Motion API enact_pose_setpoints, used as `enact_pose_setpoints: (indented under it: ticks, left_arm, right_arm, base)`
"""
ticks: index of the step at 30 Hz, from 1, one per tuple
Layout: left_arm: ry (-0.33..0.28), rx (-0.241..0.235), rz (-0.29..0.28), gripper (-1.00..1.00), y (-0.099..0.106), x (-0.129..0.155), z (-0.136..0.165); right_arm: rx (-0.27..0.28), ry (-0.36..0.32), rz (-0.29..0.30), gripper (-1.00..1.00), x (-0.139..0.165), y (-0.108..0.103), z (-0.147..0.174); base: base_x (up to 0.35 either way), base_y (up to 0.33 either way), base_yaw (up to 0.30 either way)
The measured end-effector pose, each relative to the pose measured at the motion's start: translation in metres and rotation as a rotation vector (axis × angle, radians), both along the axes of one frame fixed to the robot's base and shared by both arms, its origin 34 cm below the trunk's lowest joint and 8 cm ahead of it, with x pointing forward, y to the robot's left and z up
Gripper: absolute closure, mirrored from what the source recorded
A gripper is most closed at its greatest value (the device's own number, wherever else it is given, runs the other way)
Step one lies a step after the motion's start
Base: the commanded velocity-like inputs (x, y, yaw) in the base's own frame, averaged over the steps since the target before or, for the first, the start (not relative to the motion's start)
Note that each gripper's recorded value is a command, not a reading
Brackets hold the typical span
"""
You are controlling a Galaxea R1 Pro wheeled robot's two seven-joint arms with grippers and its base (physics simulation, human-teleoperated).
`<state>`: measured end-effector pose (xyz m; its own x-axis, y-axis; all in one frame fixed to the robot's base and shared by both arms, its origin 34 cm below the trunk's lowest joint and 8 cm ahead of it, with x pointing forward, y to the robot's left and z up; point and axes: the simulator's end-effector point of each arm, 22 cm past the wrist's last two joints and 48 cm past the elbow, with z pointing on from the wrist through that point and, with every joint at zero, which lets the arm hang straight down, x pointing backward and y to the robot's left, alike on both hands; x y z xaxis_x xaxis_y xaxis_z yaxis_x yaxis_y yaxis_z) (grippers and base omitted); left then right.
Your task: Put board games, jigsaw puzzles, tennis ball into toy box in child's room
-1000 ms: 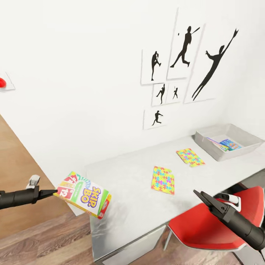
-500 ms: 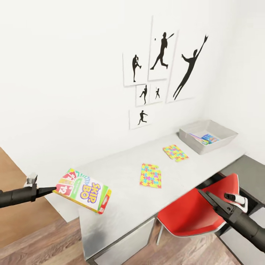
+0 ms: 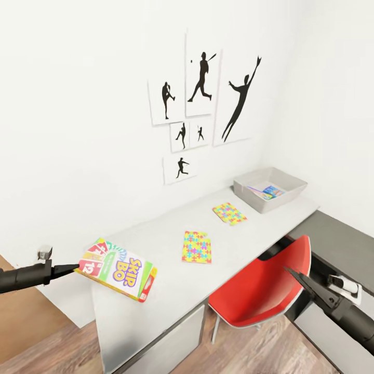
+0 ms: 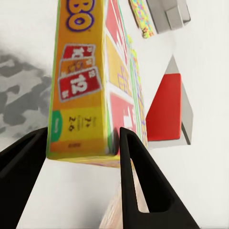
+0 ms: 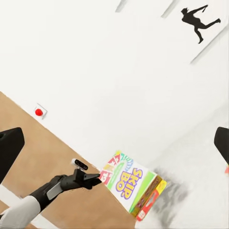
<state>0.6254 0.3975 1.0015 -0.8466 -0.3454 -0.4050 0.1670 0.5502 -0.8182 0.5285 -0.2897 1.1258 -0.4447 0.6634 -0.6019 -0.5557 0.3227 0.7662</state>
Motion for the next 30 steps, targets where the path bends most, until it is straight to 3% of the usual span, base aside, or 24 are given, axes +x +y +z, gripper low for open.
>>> enact_pose_setpoints:
  ticks: [12,21,30]
  left_arm:
    - [-0.014,0.001,-0.001,1.00,0.000,0.000,0.007]
    - [-0.023,0.001,-0.002,1.00,0.000,0.000,0.011]
    - [-0.033,0.001,-0.002,1.00,-0.001,-0.001,0.016]
  right_arm:
    - [-0.098,-0.093,-0.006,-1.00,-0.018,-0.015,0.007]
    - [-0.098,-0.110,-0.018,-1.00,-0.021,-0.022,0.009]
    - [-0.097,-0.117,-0.026,-1.00,-0.023,-0.024,0.012]
  base:
    - [-0.002,0.000,-0.223]
    - [-0.188,0.000,-0.223]
    - [-0.025,0.000,-0.223]
